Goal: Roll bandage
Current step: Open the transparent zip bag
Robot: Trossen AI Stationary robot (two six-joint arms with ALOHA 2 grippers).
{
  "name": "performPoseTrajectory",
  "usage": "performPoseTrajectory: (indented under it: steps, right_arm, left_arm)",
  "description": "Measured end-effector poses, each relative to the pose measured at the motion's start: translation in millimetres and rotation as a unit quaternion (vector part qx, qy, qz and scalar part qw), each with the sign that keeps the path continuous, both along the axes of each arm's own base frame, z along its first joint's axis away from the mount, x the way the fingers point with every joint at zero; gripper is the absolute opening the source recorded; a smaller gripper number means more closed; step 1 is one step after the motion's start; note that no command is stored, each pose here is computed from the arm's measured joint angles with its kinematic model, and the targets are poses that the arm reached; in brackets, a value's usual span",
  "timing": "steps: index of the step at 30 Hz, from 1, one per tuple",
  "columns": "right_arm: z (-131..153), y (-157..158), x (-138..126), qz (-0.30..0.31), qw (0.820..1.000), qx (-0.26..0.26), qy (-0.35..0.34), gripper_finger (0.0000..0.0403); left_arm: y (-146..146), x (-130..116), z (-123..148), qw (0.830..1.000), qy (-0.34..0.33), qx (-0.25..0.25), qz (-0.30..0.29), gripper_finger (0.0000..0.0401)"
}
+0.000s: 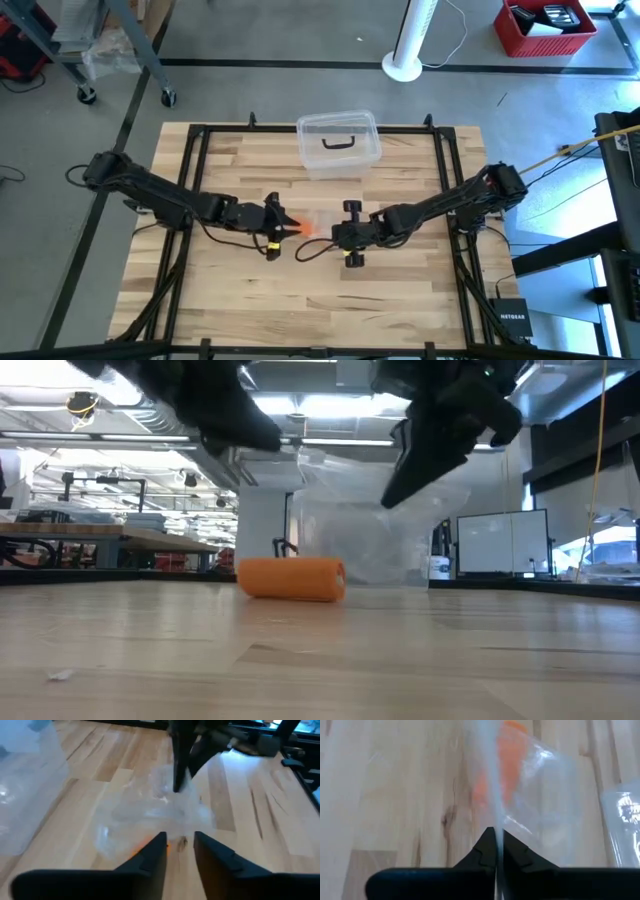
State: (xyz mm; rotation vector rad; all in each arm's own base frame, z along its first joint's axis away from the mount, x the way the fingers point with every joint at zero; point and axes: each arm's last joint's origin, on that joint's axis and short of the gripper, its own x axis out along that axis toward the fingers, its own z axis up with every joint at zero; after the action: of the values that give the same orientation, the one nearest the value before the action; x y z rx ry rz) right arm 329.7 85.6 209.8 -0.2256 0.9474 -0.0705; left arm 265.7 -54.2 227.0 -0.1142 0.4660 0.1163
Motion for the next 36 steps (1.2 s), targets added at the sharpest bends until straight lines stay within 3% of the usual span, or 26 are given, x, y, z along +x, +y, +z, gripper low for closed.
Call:
performPoseTrajectory:
  steps: [7, 19, 25, 36]
  right_arm:
    - [6.6, 0.8, 2.4, 0.010, 0.999, 0.009, -0.042, 0.0005]
    - [51.9, -2.8, -9.2, 0.019, 0.993, 0.015, -0.114, 0.0003]
    - [53.3, -2.7, -8.9, 0.012, 0.992, 0.022, -0.121, 0.0002]
    - [57.3, -0.7, -5.5, 0.021, 0.988, 0.047, -0.146, 0.0002]
  left_arm:
    - [4.2, -13.2, 30.0, 0.999, -0.040, 0.011, -0.007, 0.0137]
    - [1.5, -3.2, 25.3, 0.998, -0.053, 0.030, -0.023, 0.0186]
    - [0.1, -2.0, 28.8, 0.997, -0.072, 0.028, -0.030, 0.0187]
    - [-11.8, 8.8, 25.9, 0.990, -0.107, 0.075, -0.062, 0.0178]
